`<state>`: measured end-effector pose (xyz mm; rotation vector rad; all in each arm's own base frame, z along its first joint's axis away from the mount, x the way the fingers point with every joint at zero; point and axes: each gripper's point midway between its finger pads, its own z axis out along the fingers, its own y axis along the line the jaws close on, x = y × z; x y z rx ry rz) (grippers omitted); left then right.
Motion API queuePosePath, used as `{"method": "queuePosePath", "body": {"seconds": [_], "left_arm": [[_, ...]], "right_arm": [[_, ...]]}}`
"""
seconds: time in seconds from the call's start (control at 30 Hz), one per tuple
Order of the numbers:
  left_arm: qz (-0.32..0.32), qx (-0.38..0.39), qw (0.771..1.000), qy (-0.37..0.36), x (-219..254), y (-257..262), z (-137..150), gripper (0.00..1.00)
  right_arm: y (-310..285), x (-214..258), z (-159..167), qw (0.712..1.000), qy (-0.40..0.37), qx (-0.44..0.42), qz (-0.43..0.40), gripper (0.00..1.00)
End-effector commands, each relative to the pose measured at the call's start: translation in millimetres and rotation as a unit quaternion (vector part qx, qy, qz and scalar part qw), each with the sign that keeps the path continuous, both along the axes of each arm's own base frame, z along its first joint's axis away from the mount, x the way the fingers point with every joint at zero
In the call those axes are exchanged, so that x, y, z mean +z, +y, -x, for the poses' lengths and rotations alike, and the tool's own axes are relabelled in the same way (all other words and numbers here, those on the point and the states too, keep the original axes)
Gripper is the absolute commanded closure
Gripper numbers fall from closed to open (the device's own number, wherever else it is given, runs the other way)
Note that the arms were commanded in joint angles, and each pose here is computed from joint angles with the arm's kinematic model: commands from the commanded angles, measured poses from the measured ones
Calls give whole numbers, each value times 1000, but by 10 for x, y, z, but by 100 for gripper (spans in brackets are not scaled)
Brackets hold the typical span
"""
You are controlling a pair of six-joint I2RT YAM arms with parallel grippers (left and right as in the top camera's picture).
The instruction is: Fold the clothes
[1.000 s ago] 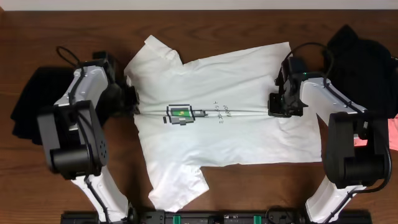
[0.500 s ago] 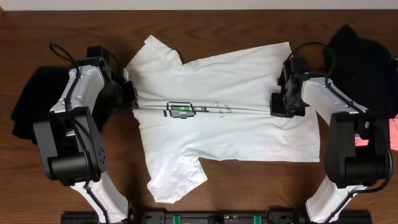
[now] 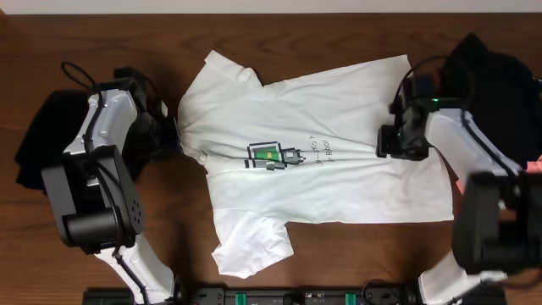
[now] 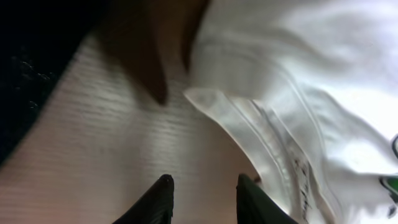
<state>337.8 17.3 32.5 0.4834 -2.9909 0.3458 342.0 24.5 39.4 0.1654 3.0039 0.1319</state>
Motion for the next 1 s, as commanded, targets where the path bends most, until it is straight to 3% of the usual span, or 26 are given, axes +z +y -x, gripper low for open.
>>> {"method": "queuePosePath", "body": {"seconds": [0.0, 0.17, 0.27, 0.3, 0.37, 0.73, 0.97], "left_arm": [[13, -13, 1000, -24, 67, -131, -92, 66], [1, -35, 993, -115, 1, -233, -507, 63], [-2, -46, 987, -154, -4, -324, -710, 89], [-3, -50, 986, -161, -15, -352, -753, 94], [-10, -56, 984, -168, -70, -384, -811, 94], [-2, -79, 988, -133, -766, -612, -842, 94], [-30, -74, 968, -237, -1014, -538, -1412, 94]], "right_arm": [[47, 352, -14, 999, -44, -4, -23, 43], [331, 527, 64, 994, -51, 31, -97, 49], [471, 527, 166, 991, -32, 46, -120, 82], [493, 522, 191, 991, -28, 51, -120, 87], [554, 518, 236, 990, -23, 72, -118, 94], [685, 527, 147, 989, -47, 93, -102, 95], [698, 528, 145, 990, -47, 88, -104, 96]]}}
